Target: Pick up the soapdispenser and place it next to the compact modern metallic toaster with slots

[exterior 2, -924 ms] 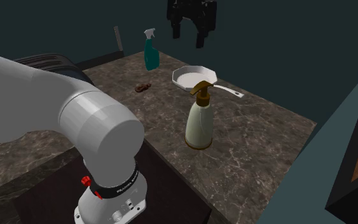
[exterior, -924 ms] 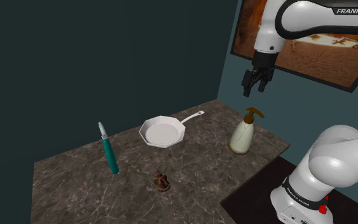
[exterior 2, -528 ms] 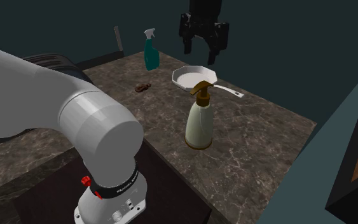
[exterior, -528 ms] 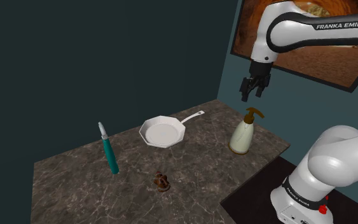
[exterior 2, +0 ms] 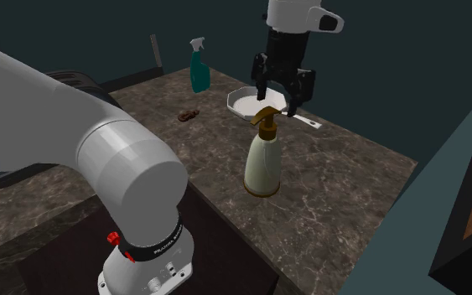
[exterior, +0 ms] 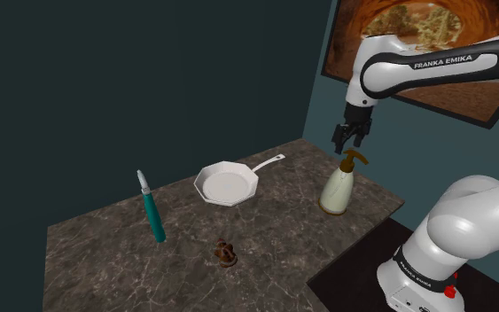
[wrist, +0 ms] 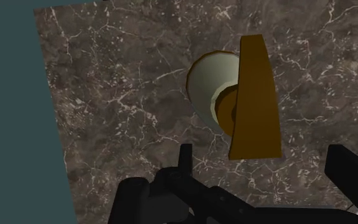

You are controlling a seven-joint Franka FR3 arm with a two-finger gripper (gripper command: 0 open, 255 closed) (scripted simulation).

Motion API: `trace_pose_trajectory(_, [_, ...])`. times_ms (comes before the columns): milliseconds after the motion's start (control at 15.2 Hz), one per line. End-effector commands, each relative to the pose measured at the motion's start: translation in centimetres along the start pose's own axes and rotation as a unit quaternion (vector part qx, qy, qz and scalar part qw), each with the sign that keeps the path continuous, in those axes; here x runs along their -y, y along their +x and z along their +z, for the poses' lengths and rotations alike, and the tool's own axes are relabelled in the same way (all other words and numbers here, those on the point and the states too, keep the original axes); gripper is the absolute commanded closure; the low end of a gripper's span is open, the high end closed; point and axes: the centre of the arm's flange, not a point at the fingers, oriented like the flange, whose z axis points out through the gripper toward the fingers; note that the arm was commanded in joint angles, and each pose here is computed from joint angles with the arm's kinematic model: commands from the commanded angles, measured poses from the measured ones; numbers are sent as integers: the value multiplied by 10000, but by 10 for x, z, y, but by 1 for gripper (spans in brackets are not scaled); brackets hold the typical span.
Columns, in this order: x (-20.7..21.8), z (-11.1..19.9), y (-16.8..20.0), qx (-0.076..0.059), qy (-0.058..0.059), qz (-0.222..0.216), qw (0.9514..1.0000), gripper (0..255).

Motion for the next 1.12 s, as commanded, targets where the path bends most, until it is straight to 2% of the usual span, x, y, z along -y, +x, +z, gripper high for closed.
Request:
trace_pose_trajectory(0, [-1,11,2,-3,-1,0,10000,0])
trace_pose_trajectory(198, [-1,25,2,-3,-1,0,10000,0])
trace_pose_trajectory(726, [-1,25,2,-3,-1,0,10000,0])
trace_pose_trajectory(792, [-1,25,2,-3,-1,0,10000,255])
trace_pose_trajectory(1056, [-1,25,2,-3,-1,0,10000,255])
